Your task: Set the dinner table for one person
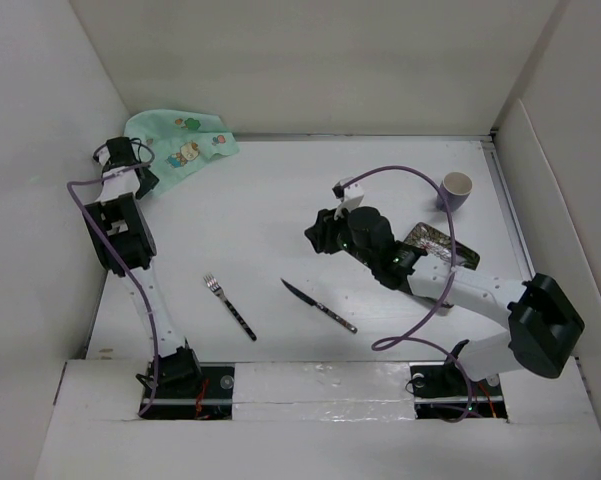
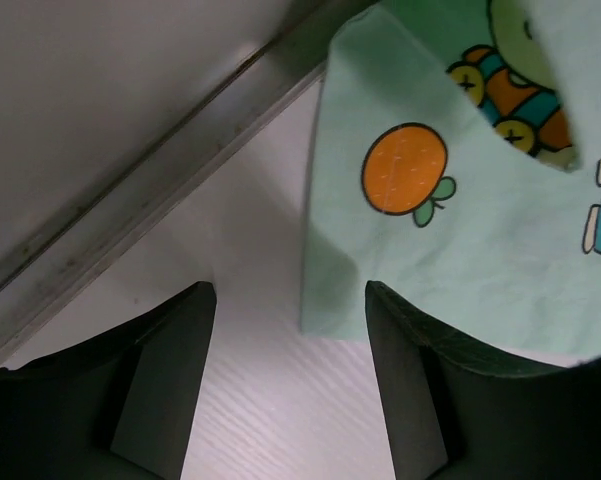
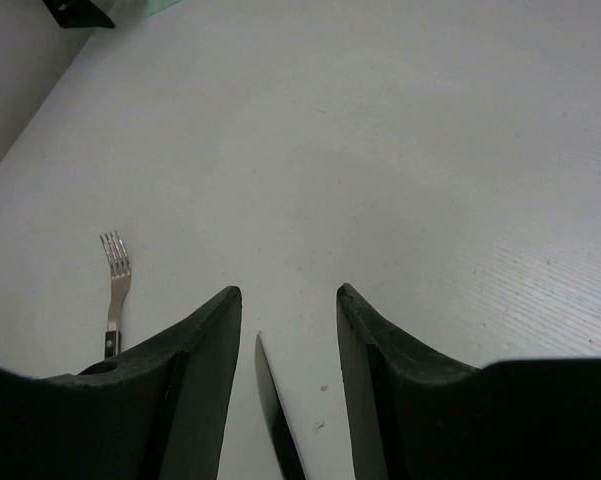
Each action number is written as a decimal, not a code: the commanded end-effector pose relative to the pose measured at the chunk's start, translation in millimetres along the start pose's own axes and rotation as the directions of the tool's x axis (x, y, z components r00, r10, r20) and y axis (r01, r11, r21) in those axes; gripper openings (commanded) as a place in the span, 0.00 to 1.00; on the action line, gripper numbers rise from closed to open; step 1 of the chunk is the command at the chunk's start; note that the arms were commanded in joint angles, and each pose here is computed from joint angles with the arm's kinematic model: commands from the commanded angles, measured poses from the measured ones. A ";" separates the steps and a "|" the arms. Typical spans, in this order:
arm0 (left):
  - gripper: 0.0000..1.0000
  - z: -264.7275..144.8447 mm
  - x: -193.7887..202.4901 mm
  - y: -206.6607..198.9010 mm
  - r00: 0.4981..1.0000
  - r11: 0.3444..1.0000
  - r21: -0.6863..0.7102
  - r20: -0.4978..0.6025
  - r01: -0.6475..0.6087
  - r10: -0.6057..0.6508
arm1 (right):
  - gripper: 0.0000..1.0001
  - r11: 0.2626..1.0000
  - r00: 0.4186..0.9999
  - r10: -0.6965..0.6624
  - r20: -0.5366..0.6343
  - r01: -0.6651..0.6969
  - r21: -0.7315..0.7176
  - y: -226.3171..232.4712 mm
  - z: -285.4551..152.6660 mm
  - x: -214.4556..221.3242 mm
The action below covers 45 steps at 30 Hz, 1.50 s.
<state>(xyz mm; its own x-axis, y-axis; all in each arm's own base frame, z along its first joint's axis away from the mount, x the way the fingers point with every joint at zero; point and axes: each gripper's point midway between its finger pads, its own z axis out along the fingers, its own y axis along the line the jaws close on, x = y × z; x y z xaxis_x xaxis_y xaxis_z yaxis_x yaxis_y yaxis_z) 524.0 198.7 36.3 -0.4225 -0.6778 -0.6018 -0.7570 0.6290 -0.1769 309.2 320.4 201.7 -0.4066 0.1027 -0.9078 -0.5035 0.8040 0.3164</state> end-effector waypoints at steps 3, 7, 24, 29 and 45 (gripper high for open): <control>0.57 10.1 11.1 -14.8 0.998 0.999 0.044 -0.059 -0.016 0.019 | 0.48 0.999 0.999 -0.005 0.046 0.006 -0.035 10.7 6.5 -20.6; 0.48 14.1 22.4 -24.7 0.995 0.997 0.039 -0.064 -0.069 0.071 | 0.48 1.000 0.998 -0.001 0.060 0.003 -0.023 8.8 7.0 -23.5; 0.00 -46.8 56.2 -123.5 0.986 0.933 0.323 -0.010 -0.157 0.169 | 0.48 1.000 0.998 0.008 0.070 -0.006 -0.019 7.9 4.0 -25.6; 0.00 -111.0 116.7 -201.5 0.966 0.835 0.502 0.007 -0.226 0.257 | 0.48 1.000 0.996 0.005 0.088 -0.007 0.027 -0.4 -0.8 -30.7; 0.26 -270.1 319.7 -316.8 0.862 0.474 0.834 0.004 -0.282 0.507 | 0.06 0.936 0.978 0.088 0.190 -0.146 0.321 -84.0 -21.3 -48.9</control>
<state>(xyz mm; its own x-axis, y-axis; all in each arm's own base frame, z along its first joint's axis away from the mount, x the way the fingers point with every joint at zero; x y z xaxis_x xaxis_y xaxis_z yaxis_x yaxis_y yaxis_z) 490.7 -312.8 63.2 -0.7931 -0.2405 -0.5596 0.1199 0.8391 -0.5305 347.2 258.8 204.5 -0.3657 0.1963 -0.9098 -0.2582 0.9177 0.3018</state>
